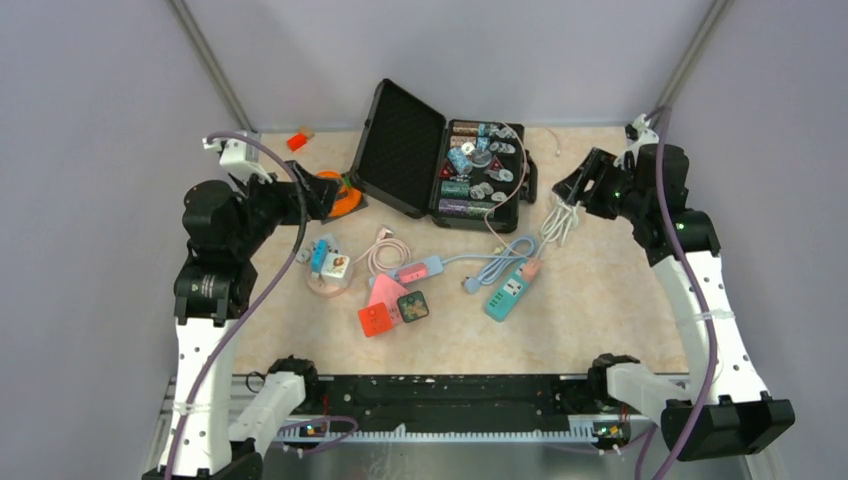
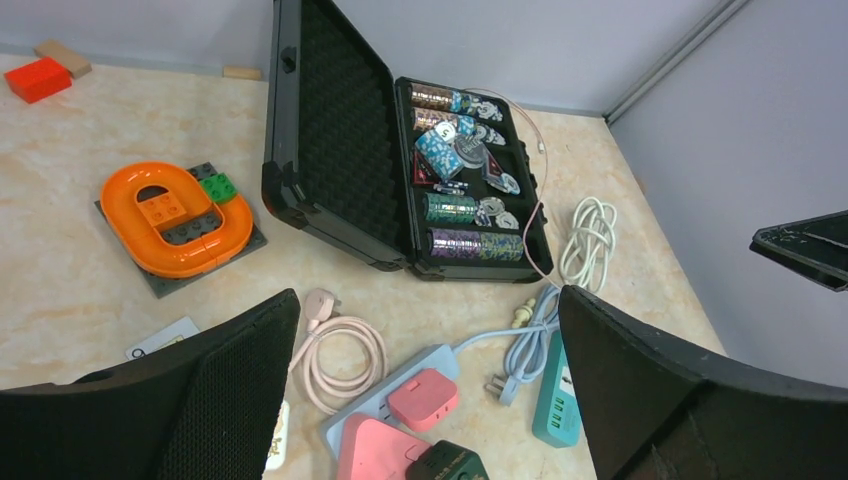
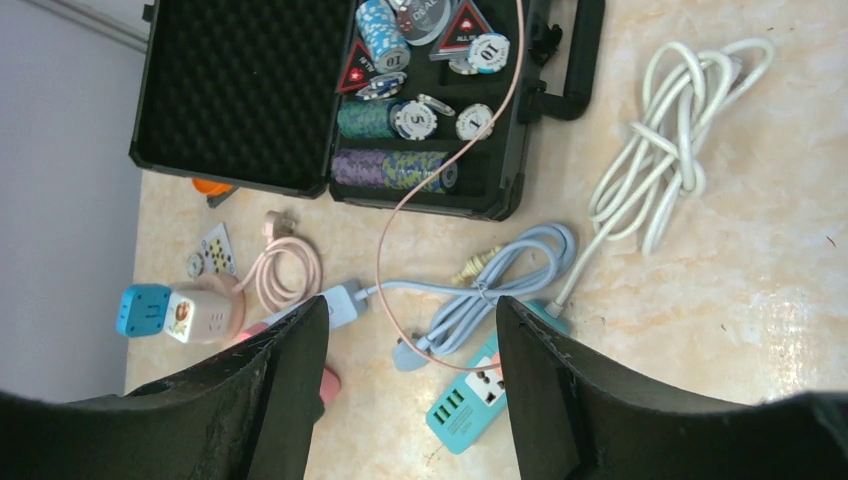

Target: Pull the plug off the socket

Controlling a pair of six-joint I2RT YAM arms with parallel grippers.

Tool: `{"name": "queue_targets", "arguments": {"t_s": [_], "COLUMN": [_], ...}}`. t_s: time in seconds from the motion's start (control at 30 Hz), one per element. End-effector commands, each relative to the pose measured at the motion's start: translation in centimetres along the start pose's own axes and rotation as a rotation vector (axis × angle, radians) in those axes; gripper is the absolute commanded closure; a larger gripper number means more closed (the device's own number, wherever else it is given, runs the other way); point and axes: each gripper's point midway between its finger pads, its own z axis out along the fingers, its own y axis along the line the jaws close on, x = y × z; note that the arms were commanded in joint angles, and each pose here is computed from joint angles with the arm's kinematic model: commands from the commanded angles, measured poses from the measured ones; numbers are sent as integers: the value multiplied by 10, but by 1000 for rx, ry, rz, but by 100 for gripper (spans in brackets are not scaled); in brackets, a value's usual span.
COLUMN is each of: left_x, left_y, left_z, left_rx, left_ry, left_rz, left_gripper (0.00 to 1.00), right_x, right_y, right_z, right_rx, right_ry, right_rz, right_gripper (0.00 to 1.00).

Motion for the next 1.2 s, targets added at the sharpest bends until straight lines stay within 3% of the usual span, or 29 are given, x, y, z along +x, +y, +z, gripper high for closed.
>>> {"name": "queue_targets", "arguments": {"t_s": [0.0, 0.17, 0.27, 0.43, 0.6, 0.73, 0.87, 1.0, 1.17], "left_x": [-18, -19, -11, 20, 50, 72, 93, 116, 152], "left_y": [-2, 14, 6, -22, -61, -78, -104, -122, -133], "left_z": [-3, -2, -1, 3, 11, 35, 57, 74, 88], "left_rx": [-7, -95, -33, 178, 433, 451, 468, 484, 477], "left_ry": [-74, -91, -64, 73, 185, 209, 283, 328, 377], "left_rz": [14, -17, 18, 30, -87, -140, -139, -168, -167], "left_gripper": [1, 1, 1, 1, 1, 1, 1, 1, 1], "right_x": [-24, -23, -11, -8, 4, 9, 14, 26, 54], "right_y": [-1, 18, 19, 11, -16, -35, -36, -26, -38], "right_z": [-13, -11, -7, 1, 10, 15, 17, 22, 33], "right_rx": [26, -91, -126, -92, 47, 139, 126, 56, 144], "right_ry": [-122, -103, -68, -57, 0, 12, 1, 87, 133], "right_rz": [8, -55, -77, -51, -12, -10, -7, -38, -79], "right_gripper": [37, 17, 14, 14, 21, 23, 19, 19, 19]}}
